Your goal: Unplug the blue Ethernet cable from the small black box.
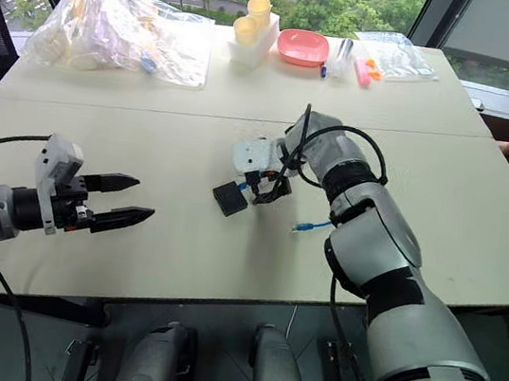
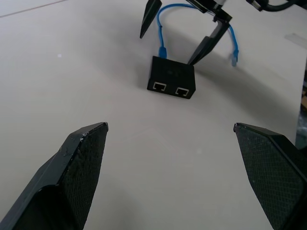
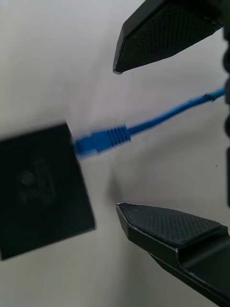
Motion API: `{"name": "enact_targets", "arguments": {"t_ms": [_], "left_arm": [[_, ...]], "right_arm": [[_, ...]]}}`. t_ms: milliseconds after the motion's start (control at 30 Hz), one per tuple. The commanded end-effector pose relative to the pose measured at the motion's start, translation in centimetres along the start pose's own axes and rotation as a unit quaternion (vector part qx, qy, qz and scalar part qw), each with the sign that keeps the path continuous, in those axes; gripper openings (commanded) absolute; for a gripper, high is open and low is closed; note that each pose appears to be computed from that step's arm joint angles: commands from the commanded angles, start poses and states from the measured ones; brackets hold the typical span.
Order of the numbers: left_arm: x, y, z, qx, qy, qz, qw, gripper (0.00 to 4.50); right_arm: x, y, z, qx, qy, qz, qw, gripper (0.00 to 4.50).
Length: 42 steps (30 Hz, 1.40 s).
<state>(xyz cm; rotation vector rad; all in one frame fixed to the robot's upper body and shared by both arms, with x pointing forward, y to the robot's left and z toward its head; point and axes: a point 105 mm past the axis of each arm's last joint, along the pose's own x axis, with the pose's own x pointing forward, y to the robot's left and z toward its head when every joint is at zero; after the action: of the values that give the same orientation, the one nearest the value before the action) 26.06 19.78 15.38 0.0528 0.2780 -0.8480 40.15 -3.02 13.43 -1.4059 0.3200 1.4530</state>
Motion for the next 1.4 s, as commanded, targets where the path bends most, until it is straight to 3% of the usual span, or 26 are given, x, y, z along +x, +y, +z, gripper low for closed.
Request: {"name": "enact_targets", "arguments": {"t_ms": [33, 67, 100, 167, 367, 500, 600, 767, 933, 1133, 1300, 1400], "left_arm": [[-0.1, -0.5, 0.9, 0.018, -0.016, 0.009, 1.0, 4.39], [-0.1, -0.6, 0.9, 0.018, -0.015, 0.013, 1.0, 4.42], [-0.2, -0.6, 0.8, 0.018, -0.016, 0.019, 1.0, 4.42], [-0.3, -0.7, 0.7, 0.017, -0.018, 0.027, 0.999, 4.42], [-1.1, -0.5, 0.1, 0.015, -0.012, 0.067, 0.998, 4.42], [-1.0, 0.5, 0.3, 0.02, -0.014, 0.076, 0.997, 4.42], [-0.3, 2.2, 1.5, 0.016, -0.035, 0.07, 0.997, 4.42], [1.5, 4.4, 4.2, -0.001, -0.077, 0.032, 0.997, 4.42], [5.0, 5.8, 7.9, -0.001, -0.118, -0.035, 0.992, 4.42], [9.1, 6.9, 11.9, -0.025, -0.148, -0.11, 0.982, 4.42], [11.0, 6.1, 12.0, -0.001, -0.114, -0.169, 0.979, 4.42], [12.0, 6.0, 13.4, -0.017, -0.138, -0.175, 0.975, 4.42]], "right_arm": [[0.9, 0.0, -0.2, -0.058, 0.053, 0.004, 0.997, 4.5], [1.2, 0.0, -0.2, -0.068, 0.061, 0.006, 0.996, 3.97], [1.4, 0.1, -0.2, -0.076, 0.071, 0.009, 0.995, 3.75], [1.7, 0.1, -0.2, -0.09, 0.081, 0.006, 0.993, 2.74], [3.1, 0.8, 0.4, -0.101, 0.061, 0.008, 0.993, 0.04], [1.3, -1.6, 0.5, -0.075, 0.039, -0.08, 0.993, 0.04], [-2.2, -4.9, 0.8, -0.045, 0.006, -0.195, 0.98, 0.04], [-6.2, -6.7, 0.0, -0.022, -0.038, -0.35, 0.936, 0.04], [-9.4, -5.1, 0.1, -0.012, -0.045, -0.517, 0.855, 0.04], [-10.8, -4.7, 1.1, -0.004, -0.007, -0.6, 0.8, 0.04], [-10.7, -4.8, 1.8, -0.005, 0.003, -0.616, 0.788, 0.04], [-10.4, -4.7, 1.9, 0.006, 0.001, -0.617, 0.787, 0.04]]}}
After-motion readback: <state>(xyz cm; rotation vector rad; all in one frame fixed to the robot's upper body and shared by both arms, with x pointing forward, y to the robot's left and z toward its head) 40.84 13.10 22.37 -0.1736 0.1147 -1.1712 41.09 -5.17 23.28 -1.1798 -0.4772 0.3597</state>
